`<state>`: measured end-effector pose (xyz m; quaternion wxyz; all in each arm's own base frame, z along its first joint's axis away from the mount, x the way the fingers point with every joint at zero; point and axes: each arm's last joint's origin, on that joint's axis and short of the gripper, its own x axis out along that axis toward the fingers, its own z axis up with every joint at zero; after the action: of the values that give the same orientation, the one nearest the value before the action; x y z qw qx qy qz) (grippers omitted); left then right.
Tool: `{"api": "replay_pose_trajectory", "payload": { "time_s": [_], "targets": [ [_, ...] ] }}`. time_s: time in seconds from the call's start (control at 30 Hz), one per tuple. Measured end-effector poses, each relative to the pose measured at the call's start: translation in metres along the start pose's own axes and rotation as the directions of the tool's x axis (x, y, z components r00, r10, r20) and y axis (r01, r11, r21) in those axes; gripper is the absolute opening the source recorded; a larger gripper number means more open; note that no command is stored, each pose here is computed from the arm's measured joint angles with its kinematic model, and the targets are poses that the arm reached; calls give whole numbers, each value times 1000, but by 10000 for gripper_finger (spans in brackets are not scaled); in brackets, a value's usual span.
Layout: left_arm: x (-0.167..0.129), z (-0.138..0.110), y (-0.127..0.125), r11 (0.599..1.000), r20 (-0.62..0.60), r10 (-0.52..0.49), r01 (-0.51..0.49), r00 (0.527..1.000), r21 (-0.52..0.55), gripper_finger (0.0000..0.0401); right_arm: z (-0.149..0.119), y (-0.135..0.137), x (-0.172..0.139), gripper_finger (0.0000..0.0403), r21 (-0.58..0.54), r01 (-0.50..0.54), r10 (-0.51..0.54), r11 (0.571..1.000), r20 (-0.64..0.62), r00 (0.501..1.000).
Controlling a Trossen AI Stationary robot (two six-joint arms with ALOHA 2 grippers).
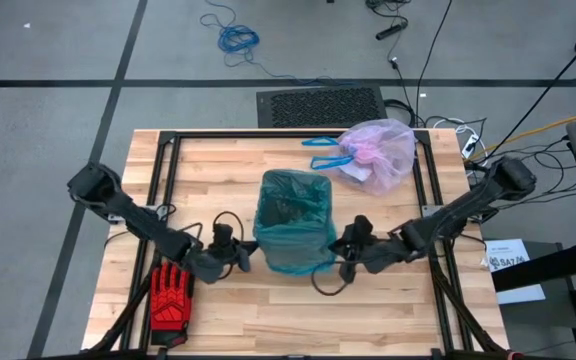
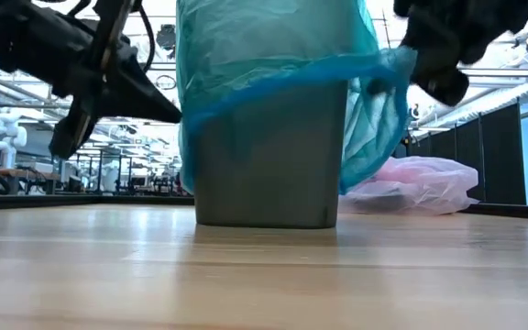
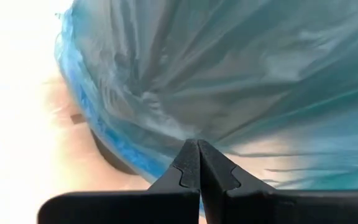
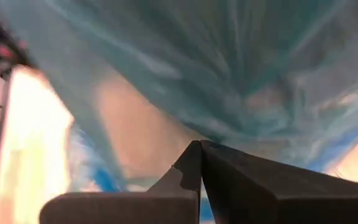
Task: Place trash/remove bag and relplace
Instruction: Insert the blue trash bag into the trash bin
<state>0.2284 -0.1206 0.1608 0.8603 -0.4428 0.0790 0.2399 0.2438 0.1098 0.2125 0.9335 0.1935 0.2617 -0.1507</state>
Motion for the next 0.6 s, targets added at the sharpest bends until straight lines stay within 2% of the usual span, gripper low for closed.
{"api": "replay_pose_trajectory", "payload": {
  "time_s": [0.17,0.27,0.37,0.47,0.53,0.6],
  "targets": [
    [6,-8,6,1000,-6,29,-29,1000,-4,0,-12,-9,30,0,-14,13,-15,1000,-145,989],
    [6,-9,8,999,-8,38,-38,999,-5,0,-19,-7,34,0,-22,-20,15,1000,-209,978],
    [6,-9,8,999,-6,38,-38,999,-5,0,-16,4,13,0,-20,-106,100,994,-187,977],
    [6,-8,8,999,-1,37,-37,999,-8,0,-8,9,-23,0,19,-188,188,982,-173,967],
    [6,-8,7,999,-1,37,-37,999,-9,0,7,8,-51,0,46,-234,238,971,-153,959],
    [6,-8,7,999,0,36,-36,999,-11,0,34,6,-79,0,51,-287,290,957,-90,953]
  ]
}}
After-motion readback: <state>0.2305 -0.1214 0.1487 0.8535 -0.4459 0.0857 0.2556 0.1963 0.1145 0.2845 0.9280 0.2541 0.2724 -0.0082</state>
